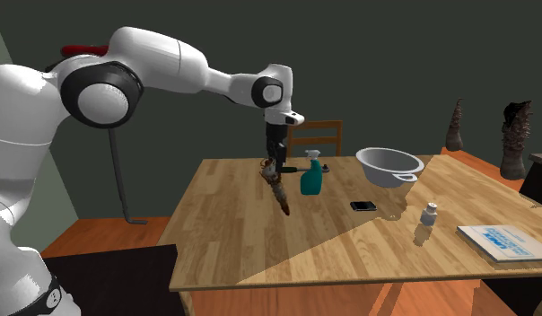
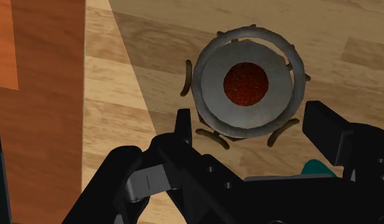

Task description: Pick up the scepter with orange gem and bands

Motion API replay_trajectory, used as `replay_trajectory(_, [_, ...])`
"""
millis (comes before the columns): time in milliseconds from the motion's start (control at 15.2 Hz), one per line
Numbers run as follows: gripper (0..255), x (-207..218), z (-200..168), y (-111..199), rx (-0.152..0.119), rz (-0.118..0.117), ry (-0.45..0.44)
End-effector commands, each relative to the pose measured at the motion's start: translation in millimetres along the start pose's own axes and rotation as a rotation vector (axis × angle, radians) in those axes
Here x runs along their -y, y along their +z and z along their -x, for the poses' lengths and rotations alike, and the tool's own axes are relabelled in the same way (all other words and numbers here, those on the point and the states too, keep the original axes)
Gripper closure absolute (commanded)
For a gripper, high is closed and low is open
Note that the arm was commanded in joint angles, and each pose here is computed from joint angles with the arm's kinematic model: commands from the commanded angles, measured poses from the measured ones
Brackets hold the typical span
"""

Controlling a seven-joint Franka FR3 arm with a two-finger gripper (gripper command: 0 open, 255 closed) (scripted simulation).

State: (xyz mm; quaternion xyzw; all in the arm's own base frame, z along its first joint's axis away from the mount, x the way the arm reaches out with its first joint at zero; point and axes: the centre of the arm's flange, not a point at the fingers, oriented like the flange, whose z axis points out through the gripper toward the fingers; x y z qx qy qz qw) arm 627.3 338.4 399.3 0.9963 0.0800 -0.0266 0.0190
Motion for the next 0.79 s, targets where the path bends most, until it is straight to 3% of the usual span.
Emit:
replay_trajectory(0, [255, 0.5, 1.8, -11.4, 0.000, 0.000, 0.000])
replay_trajectory(726, [255, -1.1, 4.6, -59.7, 0.000, 0.000, 0.000])
